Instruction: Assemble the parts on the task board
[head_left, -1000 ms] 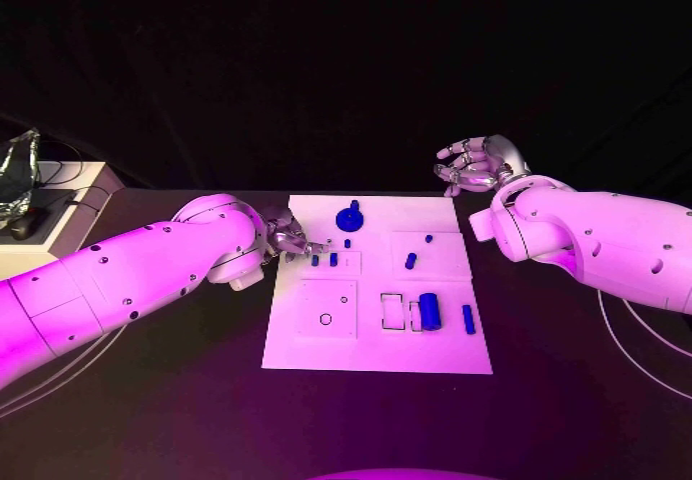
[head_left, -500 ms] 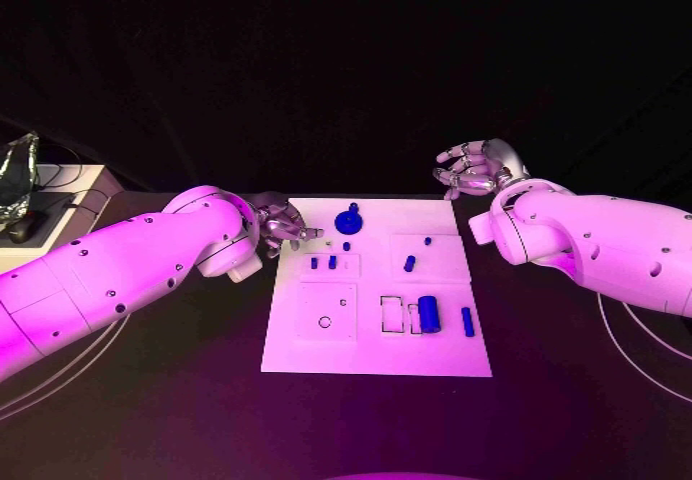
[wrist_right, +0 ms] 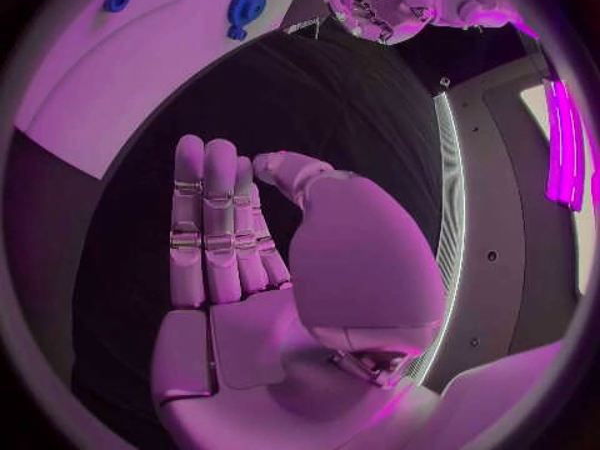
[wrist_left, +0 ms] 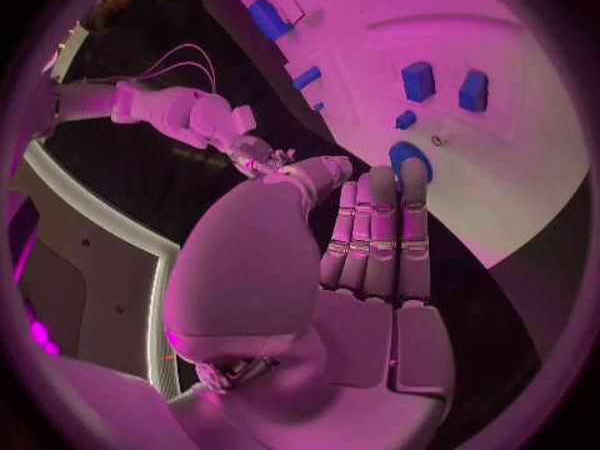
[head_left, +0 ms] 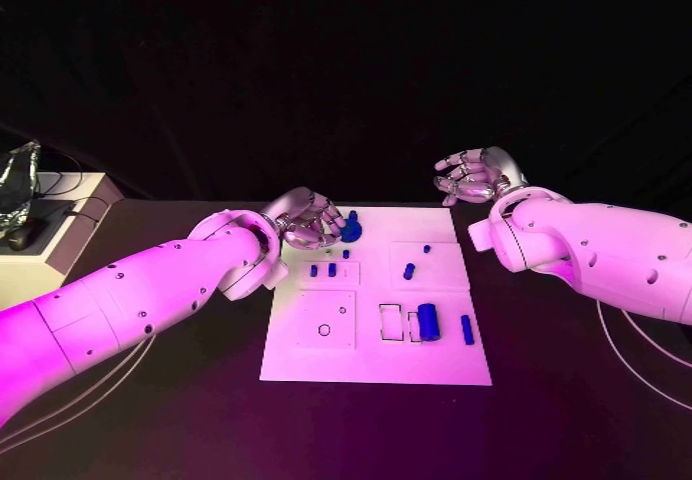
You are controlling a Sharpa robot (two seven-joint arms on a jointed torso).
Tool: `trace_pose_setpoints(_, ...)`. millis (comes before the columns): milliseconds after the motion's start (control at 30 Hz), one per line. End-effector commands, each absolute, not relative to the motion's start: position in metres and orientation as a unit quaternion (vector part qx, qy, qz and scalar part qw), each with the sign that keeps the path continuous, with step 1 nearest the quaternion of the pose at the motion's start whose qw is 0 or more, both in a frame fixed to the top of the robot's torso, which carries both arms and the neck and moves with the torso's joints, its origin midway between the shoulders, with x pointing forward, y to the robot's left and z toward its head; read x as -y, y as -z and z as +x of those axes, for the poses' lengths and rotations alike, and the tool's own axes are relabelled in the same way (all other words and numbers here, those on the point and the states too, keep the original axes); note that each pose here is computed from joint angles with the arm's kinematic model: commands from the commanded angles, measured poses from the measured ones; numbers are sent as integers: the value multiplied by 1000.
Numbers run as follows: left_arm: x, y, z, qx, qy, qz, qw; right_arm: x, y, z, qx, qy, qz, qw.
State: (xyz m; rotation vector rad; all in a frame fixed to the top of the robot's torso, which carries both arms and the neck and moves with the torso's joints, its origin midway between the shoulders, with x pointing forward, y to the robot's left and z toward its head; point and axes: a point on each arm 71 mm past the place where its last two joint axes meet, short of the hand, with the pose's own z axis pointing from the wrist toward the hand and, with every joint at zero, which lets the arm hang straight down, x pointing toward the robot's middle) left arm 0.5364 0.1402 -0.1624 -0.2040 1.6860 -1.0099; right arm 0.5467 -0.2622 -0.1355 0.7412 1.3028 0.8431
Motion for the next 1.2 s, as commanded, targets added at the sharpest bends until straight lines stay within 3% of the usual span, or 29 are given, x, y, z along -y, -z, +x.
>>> trace_pose_setpoints(33, -130, 162, 535, -676, 423, 24, 603, 258, 134, 546, -570, -386, 309, 656)
trace_pose_setpoints(367, -114, 179, 539, -695, 366, 100, 611, 253, 134, 547, -572, -395, 297, 655)
trace_pose_setpoints(833, -112, 189, 544, -742, 311, 94, 587, 249, 133, 545, -575, -396, 286, 656)
trace_pose_setpoints(1200, -112, 190, 547, -748, 290, 83, 591, 247, 133, 545, -576, -396, 283, 657)
